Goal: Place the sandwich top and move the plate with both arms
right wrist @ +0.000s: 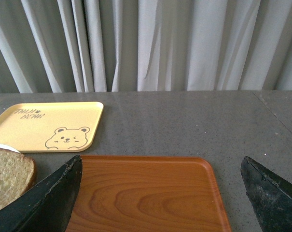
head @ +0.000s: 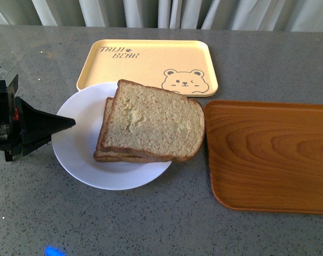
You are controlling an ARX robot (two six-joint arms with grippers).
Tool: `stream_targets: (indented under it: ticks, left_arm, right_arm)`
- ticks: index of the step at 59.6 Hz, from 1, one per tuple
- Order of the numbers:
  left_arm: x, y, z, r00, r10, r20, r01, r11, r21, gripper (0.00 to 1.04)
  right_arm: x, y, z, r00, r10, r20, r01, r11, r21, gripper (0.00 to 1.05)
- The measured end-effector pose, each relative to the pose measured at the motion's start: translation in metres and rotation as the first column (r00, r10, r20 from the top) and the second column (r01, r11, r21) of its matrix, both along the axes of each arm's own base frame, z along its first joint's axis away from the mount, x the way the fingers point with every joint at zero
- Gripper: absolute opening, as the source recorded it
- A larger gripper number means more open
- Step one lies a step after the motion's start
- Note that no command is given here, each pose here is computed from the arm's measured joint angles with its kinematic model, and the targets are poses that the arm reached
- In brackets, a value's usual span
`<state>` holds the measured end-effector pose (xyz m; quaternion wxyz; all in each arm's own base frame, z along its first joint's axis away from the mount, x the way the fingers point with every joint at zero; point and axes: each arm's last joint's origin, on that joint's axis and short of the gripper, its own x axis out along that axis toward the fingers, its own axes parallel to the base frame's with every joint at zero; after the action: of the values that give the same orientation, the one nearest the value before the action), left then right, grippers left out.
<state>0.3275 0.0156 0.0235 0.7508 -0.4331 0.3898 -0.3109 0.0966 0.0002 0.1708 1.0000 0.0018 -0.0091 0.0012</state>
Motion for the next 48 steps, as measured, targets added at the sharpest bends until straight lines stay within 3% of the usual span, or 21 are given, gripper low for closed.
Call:
stream_targets:
  ticks: [15, 35, 48]
  left_arm:
    - [-0.001, 0.004, 0.008, 0.996, 0.048, -0.074, -0.049, 0.999, -0.018, 0.02]
    - [0.010, 0.000, 0.028, 0.997, 0.045, -0.055, -0.047, 0.999, -0.021, 0.02]
    - [0.046, -0.009, 0.049, 0.999, 0.038, -0.003, -0.038, 0.999, -0.010, 0.02]
  right_arm:
    - [0.000, 0.000, 0.000, 1.000, 0.000, 0.000, 0.000, 1.000, 0.000, 0.96]
    - [0.000, 0.000, 0.000, 1.000, 0.000, 0.000, 0.000, 1.000, 0.000, 0.96]
    - [0.000, 0.000, 0.000, 1.000, 0.000, 0.000, 0.000, 1.000, 0.000, 0.96]
